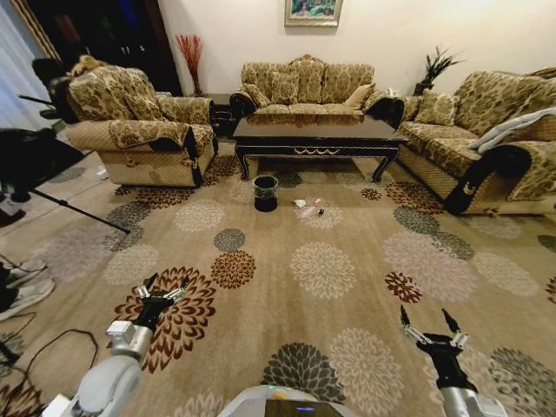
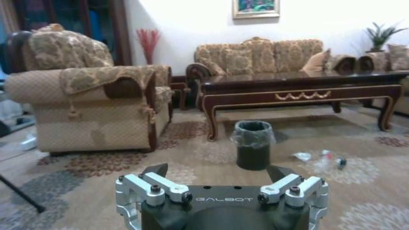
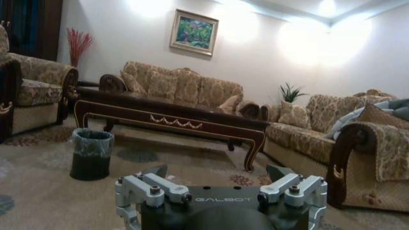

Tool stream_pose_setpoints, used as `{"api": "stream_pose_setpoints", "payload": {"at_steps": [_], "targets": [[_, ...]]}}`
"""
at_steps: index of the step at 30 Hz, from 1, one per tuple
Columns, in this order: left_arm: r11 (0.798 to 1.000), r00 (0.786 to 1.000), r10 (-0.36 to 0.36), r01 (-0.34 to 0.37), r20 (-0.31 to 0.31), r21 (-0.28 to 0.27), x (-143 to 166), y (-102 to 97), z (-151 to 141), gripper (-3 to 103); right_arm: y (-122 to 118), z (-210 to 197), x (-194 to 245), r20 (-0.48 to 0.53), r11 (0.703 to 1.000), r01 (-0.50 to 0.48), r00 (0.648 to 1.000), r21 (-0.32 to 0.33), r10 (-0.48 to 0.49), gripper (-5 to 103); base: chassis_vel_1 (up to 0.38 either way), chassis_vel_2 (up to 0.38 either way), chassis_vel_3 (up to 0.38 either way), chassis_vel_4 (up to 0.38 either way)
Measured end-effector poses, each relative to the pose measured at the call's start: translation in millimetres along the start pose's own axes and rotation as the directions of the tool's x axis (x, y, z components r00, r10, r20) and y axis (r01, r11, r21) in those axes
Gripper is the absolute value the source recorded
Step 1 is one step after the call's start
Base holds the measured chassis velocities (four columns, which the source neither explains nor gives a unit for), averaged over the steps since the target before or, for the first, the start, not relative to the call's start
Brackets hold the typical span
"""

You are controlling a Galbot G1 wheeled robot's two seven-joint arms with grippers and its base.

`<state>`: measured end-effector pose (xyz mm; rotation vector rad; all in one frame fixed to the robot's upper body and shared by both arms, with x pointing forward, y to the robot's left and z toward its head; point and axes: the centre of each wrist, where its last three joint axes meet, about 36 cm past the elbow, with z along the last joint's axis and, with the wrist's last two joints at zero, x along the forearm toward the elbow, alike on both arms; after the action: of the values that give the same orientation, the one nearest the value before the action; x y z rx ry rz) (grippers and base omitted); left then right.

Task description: Move to the front of the table and pick up the trash from the floor, then place it into the trash bin.

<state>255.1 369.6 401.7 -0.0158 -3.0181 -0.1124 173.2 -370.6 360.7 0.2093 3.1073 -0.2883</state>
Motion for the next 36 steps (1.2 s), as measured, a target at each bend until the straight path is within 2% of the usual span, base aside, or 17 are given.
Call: {"api": "stream_pose_setpoints", "payload": {"at_steps": [2, 8, 10, 26, 36], "targets": [[1.0, 1.0, 0.014, -0.014, -0.003, -0.003, 1.3, -0.9, -0.4, 100, -0.3, 0.0, 0.2, -0.001, 1.0, 0.001, 1.0, 0.001, -0.001, 100, 0.0, 0.0, 0.0, 0.0], [0.992, 0.993, 0.12, -0.121, -0.021, -0.025, 12.6, -5.0, 0.6, 100, 0.5, 0.3, 1.1, -0.004, 1.0, 0.022, 1.0, 0.003, -0.022, 100, 0.0, 0.0, 0.0, 0.0], [0.991, 0.991, 0.132, -0.132, -0.017, -0.031, 13.3, -4.0, 0.3, 100, 1.5, 0.4, 1.3, -0.004, 1.0, 0.026, 1.0, 0.004, -0.025, 100, 0.0, 0.0, 0.0, 0.0], [0.992, 0.992, 0.125, -0.124, 0.027, -0.024, 3.6, -3.7, -6.9, 100, 1.7, 4.2, 5.4, -0.029, 1.0, 0.026, 0.999, 0.004, -0.025, 100, 0.0, 0.0, 0.0, 0.0], [0.992, 0.992, 0.121, -0.121, 0.019, -0.024, 5.8, -3.8, -3.1, 100, 1.8, 5.4, 7.2, -0.034, 1.0, 0.024, 0.999, 0.004, -0.024, 100, 0.0, 0.0, 0.0, 0.0]]}}
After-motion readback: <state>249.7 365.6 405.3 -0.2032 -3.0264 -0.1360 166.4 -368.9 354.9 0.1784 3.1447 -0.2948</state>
